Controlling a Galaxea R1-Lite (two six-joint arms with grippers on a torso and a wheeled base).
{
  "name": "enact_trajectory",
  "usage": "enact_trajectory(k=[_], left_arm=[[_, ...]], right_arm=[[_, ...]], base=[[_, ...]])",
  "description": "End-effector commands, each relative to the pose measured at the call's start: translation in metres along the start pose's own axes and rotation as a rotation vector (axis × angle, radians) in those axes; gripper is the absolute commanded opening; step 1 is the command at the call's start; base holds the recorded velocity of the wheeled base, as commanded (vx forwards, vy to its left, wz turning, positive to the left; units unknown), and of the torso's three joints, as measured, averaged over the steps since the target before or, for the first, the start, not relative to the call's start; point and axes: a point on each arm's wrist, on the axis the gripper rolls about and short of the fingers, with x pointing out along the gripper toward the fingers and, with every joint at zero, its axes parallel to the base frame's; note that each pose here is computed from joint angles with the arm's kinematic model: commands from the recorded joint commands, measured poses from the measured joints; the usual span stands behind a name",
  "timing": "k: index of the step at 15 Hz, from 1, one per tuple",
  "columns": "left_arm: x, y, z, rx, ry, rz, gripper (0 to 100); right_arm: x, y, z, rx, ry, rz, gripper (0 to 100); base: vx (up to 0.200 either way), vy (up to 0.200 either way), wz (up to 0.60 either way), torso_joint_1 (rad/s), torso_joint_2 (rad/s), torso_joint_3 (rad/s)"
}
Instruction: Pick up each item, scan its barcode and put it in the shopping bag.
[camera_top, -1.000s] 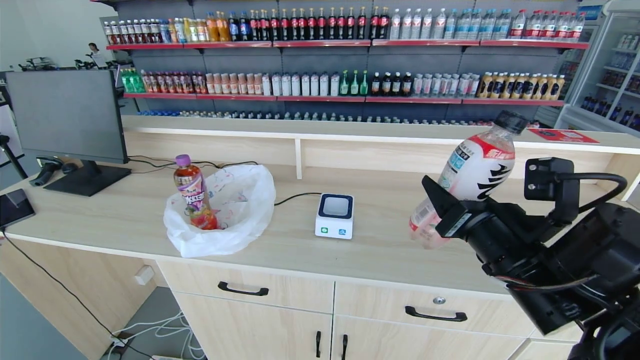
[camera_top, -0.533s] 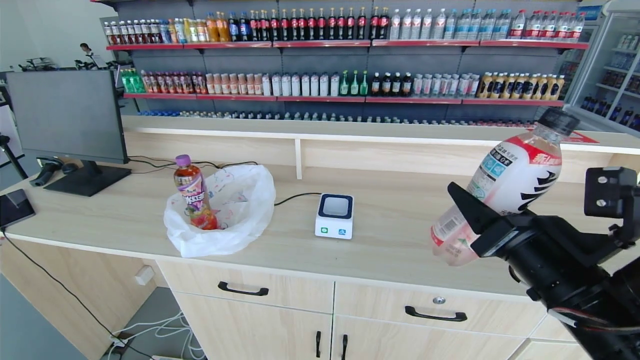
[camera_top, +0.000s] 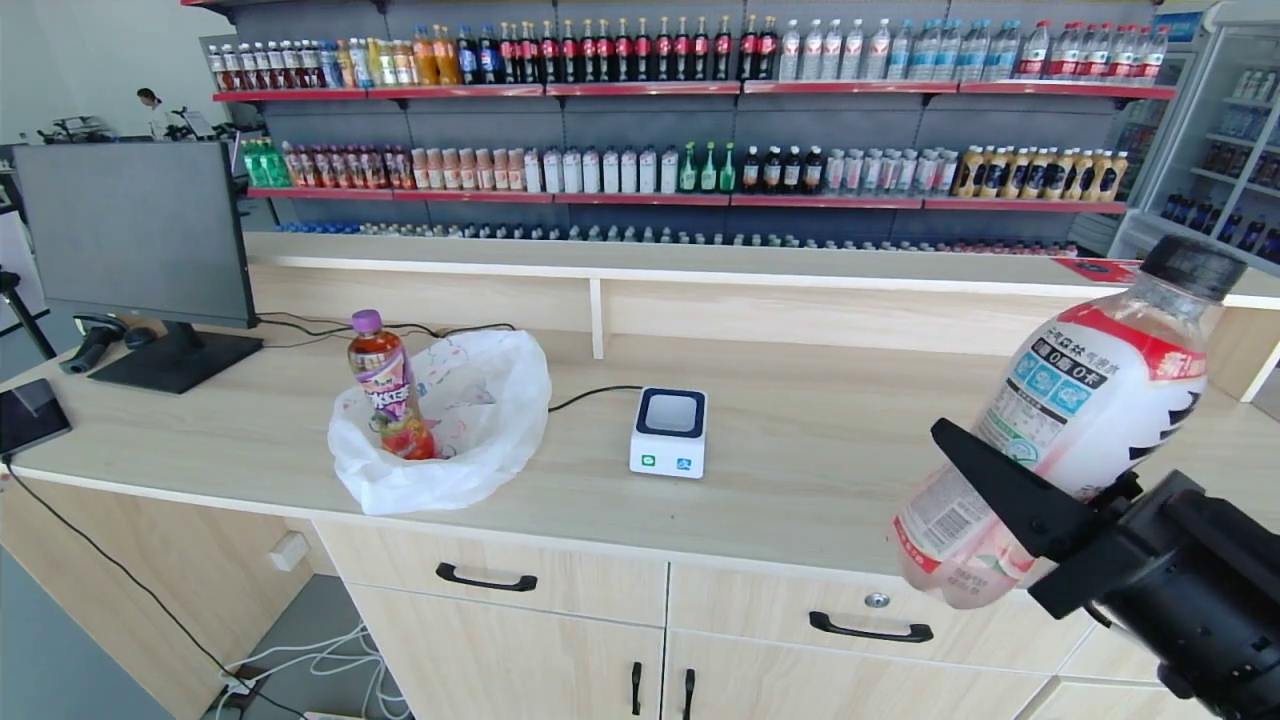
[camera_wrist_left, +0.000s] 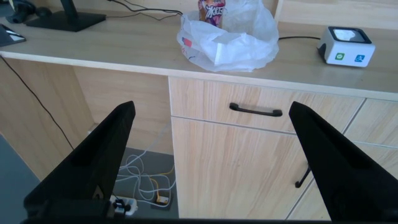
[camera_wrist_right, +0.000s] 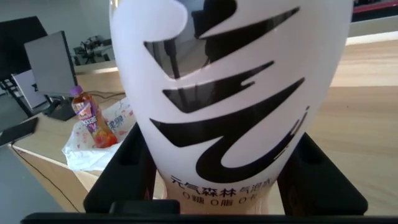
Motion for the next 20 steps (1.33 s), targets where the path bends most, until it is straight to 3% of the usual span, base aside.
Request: enact_trajectory(k=[1, 8, 16, 20], left_arm=[[0.0, 0.0, 0.0, 0.0, 0.0, 0.0, 100], [0.0, 0.0, 0.0, 0.0, 0.0, 0.0, 100], [0.0, 0.0, 0.0, 0.0, 0.0, 0.0, 100], [0.0, 0.0, 0.0, 0.0, 0.0, 0.0, 100]], right_arm=[[-0.007, 0.002, 0.001, 0.008, 0.002, 0.036, 0], [-0.014, 0.038, 0.002, 0.203, 0.03, 0.246, 0], [-0.02, 0.041, 0.023, 0.462, 0.009, 0.442, 0], [-0.021, 0.041, 0.026, 0.522, 0.018, 0.469, 0]], base=[[0.0, 0.0, 0.0, 0.0, 0.0, 0.0], [0.0, 0.0, 0.0, 0.0, 0.0, 0.0], [0.0, 0.0, 0.0, 0.0, 0.0, 0.0], [0.0, 0.0, 0.0, 0.0, 0.0, 0.0]])
